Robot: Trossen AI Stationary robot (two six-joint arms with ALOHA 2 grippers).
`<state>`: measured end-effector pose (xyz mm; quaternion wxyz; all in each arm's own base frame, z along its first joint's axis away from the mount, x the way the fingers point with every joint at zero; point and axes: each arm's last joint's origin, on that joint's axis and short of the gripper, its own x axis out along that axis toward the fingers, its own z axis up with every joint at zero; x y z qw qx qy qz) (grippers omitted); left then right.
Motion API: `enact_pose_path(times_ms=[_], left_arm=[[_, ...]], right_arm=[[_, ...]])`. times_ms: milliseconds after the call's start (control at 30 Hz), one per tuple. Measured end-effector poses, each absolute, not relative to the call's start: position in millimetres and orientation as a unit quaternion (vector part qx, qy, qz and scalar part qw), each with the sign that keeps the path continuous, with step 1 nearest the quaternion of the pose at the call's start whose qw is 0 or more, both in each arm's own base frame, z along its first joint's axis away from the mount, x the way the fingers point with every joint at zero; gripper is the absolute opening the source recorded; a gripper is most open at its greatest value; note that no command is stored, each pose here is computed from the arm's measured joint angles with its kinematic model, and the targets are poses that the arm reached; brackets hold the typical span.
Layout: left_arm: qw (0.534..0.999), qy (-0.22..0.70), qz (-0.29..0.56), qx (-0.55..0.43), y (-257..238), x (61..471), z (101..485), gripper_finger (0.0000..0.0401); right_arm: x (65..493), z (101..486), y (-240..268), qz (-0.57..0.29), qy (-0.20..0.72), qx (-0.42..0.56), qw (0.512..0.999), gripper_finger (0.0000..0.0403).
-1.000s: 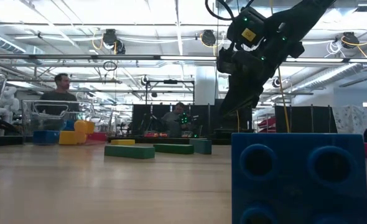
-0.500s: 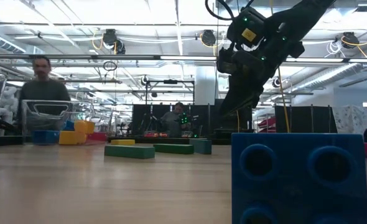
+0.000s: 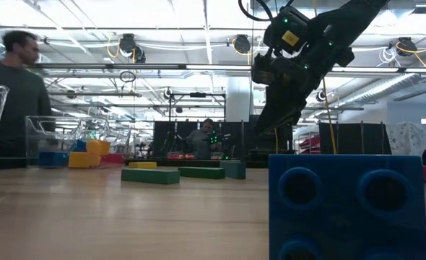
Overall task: Sort blocks by size
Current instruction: Put the orange four stud game piece into the bottom left transparent bin, then put the blue four stud game piece into the bottom left transparent bin
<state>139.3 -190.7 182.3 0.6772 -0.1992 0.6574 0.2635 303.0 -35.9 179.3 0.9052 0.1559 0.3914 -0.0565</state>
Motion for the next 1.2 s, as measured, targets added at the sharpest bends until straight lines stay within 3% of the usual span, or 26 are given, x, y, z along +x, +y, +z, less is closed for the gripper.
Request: enact_pose_path(times_ms=[633, 1000, 1200], left_arm=[[0.687, 0.654, 0.240, -0.208, -202, 140, 175, 0.0160], [0.670, 0.672, 0.243, -0.202, -200, 138, 176, 0.0250], [0.695, 0.651, 0.240, -0.188, -195, 137, 198, 0.0260]], right_arm=[[303, 179, -32, -0.050, 0.393, 0.155, 0.905, 0.0000], [303, 179, -32, -0.052, 0.392, 0.154, 0.905, 0.0000], [304, 180, -32, -0.051, 0.389, 0.153, 0.907, 0.0000]])
